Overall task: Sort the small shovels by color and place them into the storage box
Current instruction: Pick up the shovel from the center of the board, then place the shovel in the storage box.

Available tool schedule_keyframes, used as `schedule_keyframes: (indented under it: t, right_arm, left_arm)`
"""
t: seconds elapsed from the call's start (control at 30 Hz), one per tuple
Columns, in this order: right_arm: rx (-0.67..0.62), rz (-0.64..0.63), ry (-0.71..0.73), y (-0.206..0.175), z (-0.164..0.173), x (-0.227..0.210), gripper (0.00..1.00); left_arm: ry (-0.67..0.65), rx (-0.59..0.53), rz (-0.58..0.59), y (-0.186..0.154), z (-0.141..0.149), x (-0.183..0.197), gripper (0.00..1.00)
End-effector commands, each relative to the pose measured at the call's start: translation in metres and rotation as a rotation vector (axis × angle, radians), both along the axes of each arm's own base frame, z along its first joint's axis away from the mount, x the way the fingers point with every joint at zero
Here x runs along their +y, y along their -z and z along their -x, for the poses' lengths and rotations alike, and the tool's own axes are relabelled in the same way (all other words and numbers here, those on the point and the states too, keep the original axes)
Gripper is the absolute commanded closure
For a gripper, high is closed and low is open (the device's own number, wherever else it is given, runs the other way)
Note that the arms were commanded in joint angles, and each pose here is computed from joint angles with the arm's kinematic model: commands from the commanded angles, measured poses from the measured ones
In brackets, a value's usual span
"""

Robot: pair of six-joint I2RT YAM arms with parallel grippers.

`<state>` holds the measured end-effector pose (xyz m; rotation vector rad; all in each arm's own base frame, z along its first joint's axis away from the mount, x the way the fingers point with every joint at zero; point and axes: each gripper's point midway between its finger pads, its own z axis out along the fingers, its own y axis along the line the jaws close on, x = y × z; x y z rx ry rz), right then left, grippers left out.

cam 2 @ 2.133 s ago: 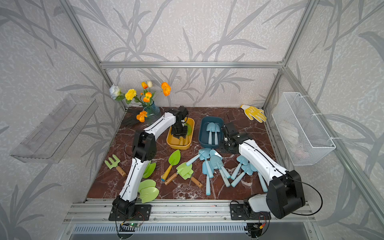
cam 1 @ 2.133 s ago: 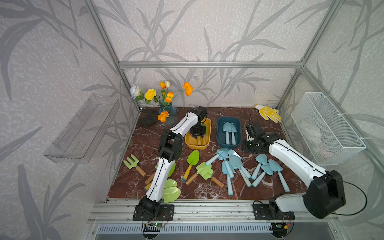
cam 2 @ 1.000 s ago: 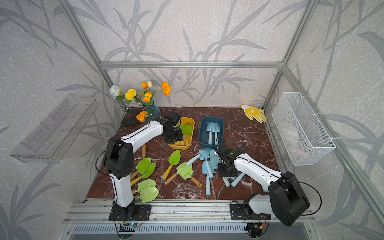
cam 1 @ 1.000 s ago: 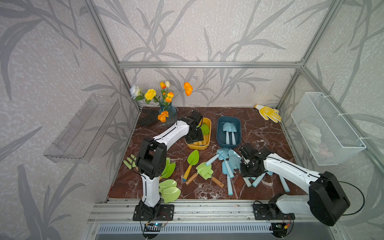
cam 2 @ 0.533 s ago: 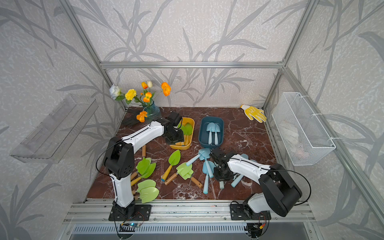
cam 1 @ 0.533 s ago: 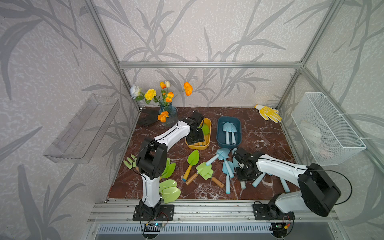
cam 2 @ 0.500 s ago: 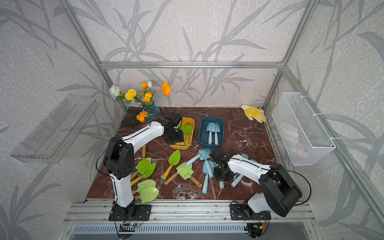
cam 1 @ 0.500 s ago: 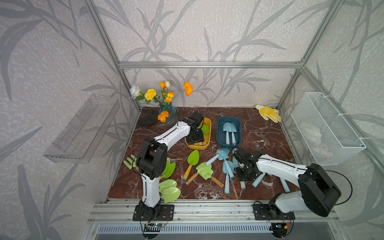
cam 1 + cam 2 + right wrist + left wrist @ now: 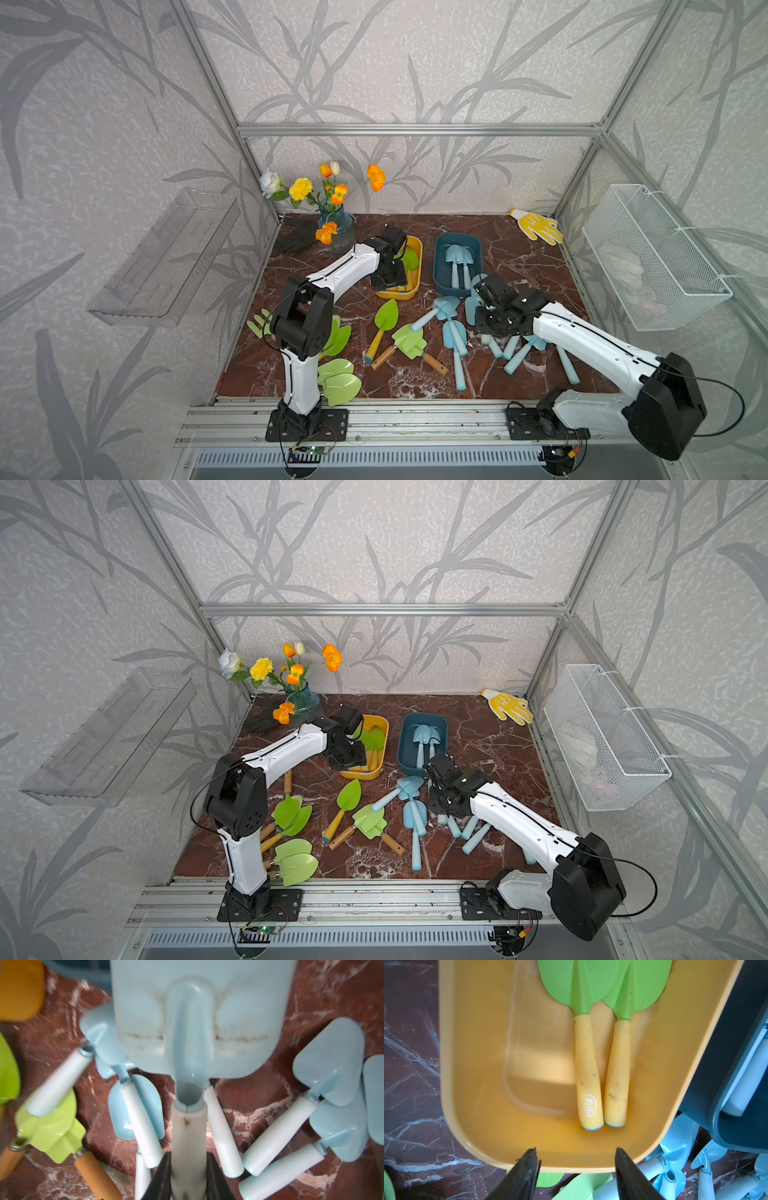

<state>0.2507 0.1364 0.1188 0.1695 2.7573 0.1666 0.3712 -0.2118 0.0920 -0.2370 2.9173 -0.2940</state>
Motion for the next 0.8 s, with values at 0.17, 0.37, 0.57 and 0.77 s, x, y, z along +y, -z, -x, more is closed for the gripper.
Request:
schedule_keyframes:
  t: [0.17,0.37,0.57,0.77]
  right_arm:
    - [-0.112,-0.024,-0.064,-0.040,-0.104,0.012,0.84]
    - [-0.032,-0.071,-0.112,-0.020,-0.160,0.031,0.84]
    - [0.040,-0.095,-0.110,0.015,-0.188,0.040,0.83]
    - [0.094,-0.085,-0.098,0.041,-0.194,0.039,0.82]
  left_arm:
    - [0.058,-0.046,-0.082,-0.022,0.013,0.021,0.40]
    - [0.080,-0.041,-0.133,-0.024,0.029,0.036,0.39]
    - [0.093,-0.017,-0.156,-0.019,0.050,0.049,0.37]
    - [0.099,0.014,-0.170,-0.013,0.068,0.059,0.36]
